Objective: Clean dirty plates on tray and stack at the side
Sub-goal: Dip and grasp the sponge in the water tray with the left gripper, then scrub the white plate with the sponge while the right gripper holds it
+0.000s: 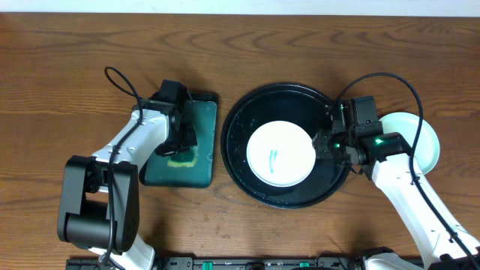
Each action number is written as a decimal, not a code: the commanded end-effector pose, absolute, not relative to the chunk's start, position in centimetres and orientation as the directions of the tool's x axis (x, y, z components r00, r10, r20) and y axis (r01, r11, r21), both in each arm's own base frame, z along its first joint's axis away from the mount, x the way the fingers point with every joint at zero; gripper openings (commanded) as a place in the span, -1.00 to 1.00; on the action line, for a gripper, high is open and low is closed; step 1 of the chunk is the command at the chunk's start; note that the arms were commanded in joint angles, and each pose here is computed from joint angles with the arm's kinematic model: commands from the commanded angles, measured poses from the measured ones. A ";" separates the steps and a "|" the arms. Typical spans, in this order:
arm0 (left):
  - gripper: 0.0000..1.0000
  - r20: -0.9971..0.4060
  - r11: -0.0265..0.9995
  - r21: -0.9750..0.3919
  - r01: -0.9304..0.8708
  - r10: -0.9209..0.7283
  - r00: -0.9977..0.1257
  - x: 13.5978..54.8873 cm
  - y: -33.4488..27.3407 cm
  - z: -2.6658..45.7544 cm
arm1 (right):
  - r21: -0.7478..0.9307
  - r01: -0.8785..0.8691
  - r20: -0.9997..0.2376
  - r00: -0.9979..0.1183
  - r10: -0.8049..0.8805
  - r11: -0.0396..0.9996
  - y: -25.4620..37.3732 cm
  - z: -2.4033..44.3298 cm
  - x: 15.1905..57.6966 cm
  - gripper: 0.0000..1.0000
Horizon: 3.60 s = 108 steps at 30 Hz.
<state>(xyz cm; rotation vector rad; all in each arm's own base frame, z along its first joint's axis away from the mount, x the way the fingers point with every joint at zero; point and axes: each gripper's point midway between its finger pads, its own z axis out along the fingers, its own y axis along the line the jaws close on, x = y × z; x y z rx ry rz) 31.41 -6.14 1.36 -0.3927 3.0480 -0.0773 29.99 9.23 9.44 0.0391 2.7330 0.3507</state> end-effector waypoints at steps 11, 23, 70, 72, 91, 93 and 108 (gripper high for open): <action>0.39 -0.104 0.971 -0.050 -0.235 -0.239 -0.965 31.7 -5.7 4.3 | 0.195 0.037 -0.381 -0.918 0.110 0.980 7.9 9.4 30.5 -0.17; -0.80 -0.045 0.971 -0.025 -0.238 -0.238 -0.970 30.9 -5.5 -0.4 | 0.190 0.040 -0.365 -0.925 0.109 0.981 7.8 8.6 30.1 -0.14; -0.85 -0.291 0.894 -0.388 0.225 0.112 -0.950 29.5 -29.3 10.7 | 0.260 -0.031 -0.089 -0.996 -0.008 0.965 10.4 -1.8 29.1 -0.98; -0.86 -0.226 0.910 -0.381 0.164 0.081 -0.971 29.1 -29.8 8.4 | 0.259 -0.030 -0.085 -0.996 -0.008 0.965 10.4 -1.8 29.0 -0.98; -0.86 -0.194 0.978 0.168 0.125 0.157 -0.968 32.8 -18.3 0.8 | 0.257 -0.027 -0.075 -0.997 -0.008 0.966 10.3 -1.9 28.7 -0.97; -0.86 -0.159 0.988 0.067 0.141 0.150 -0.976 32.1 -20.0 0.4 | 0.257 -0.027 -0.074 -0.997 -0.008 0.966 10.3 -1.9 28.7 -0.98; -0.86 0.055 0.734 -0.628 0.260 0.375 -0.926 22.6 -35.9 1.1 | 0.256 -0.025 -0.066 -0.998 -0.008 0.966 10.3 -1.9 28.5 -0.98</action>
